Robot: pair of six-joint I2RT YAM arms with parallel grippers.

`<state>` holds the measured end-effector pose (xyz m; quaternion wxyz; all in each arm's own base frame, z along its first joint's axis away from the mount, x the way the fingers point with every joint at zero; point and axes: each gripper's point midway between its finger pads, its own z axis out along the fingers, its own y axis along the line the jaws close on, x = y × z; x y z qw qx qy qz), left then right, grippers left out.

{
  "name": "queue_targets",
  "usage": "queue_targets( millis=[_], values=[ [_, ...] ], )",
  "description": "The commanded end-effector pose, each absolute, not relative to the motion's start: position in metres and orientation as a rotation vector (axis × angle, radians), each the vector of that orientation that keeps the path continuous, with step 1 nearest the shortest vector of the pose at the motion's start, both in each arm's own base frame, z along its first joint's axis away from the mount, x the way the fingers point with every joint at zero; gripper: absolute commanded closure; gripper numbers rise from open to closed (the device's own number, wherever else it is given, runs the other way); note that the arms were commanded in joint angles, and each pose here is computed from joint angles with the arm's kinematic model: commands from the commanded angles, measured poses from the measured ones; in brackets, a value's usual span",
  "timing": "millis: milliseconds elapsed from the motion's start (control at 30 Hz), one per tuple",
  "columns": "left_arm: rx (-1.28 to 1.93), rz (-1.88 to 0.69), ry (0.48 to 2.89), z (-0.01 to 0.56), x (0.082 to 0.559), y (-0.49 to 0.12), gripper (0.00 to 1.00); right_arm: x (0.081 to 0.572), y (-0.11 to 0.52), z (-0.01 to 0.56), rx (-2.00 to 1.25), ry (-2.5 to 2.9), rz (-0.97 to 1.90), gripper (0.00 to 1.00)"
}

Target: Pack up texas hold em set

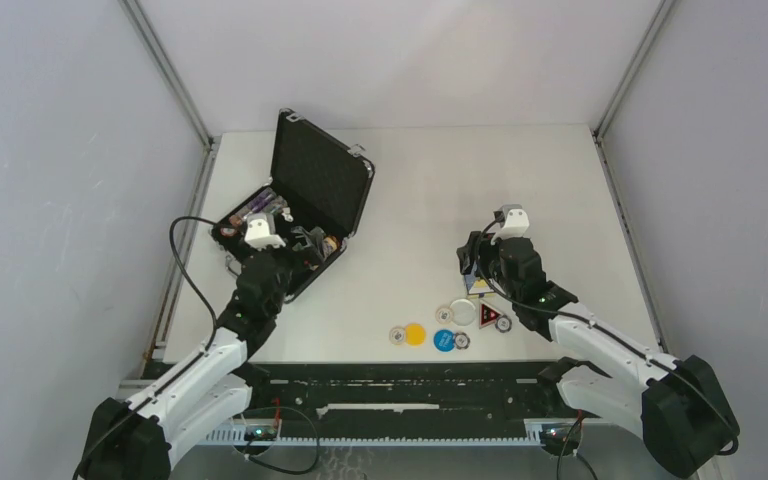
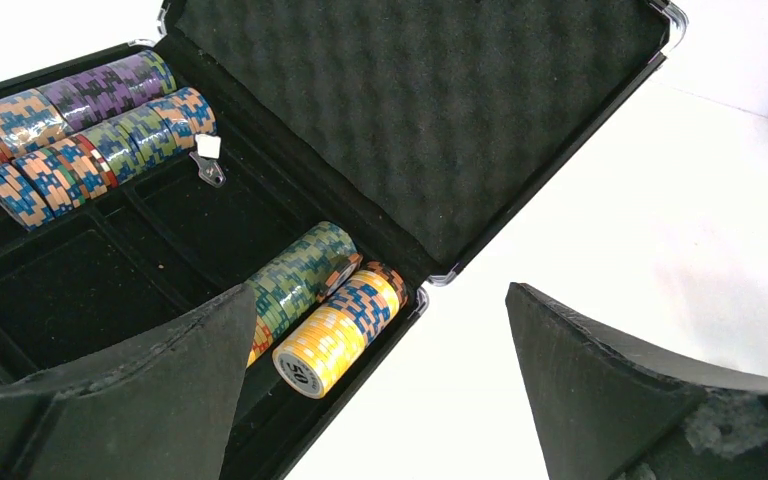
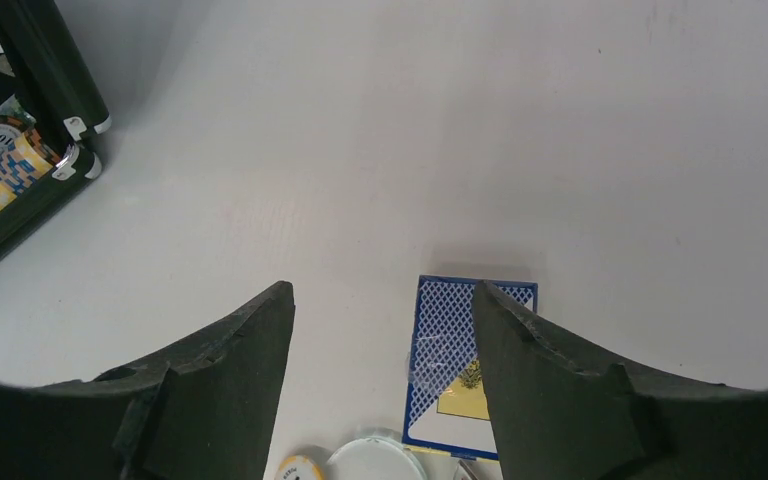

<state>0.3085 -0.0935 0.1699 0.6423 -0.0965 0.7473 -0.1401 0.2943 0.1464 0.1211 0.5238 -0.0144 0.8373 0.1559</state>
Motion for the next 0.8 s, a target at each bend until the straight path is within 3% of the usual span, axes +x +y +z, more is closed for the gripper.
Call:
queue_targets(
  millis=[0,500,600,700,767],
  values=[
    [-0.202,-0.348,1.666,0.175,0.306,-0.097,0.00,0.301,0.149,0.132,0.005,1.962,0.417,0.26],
    [-0.327,-0.226,1.715,0.164,0.308,-0.074,0.01,0.297,0.170,0.130,-0.066,1.968,0.468,0.29],
    [-0.495,-0.127,1.680,0.162,0.303,-0.046,0.07,0.295,0.200,0.132,-0.143,1.979,0.442,0.29],
    [-0.694,-0.022,1.652,0.154,0.292,-0.017,0.24,0.296,0.239,0.141,-0.186,1.994,0.436,0.29],
    [-0.731,0.042,1.656,0.151,0.287,-0.007,0.27,0.301,0.268,0.139,-0.193,2.028,0.465,0.30]
  ],
)
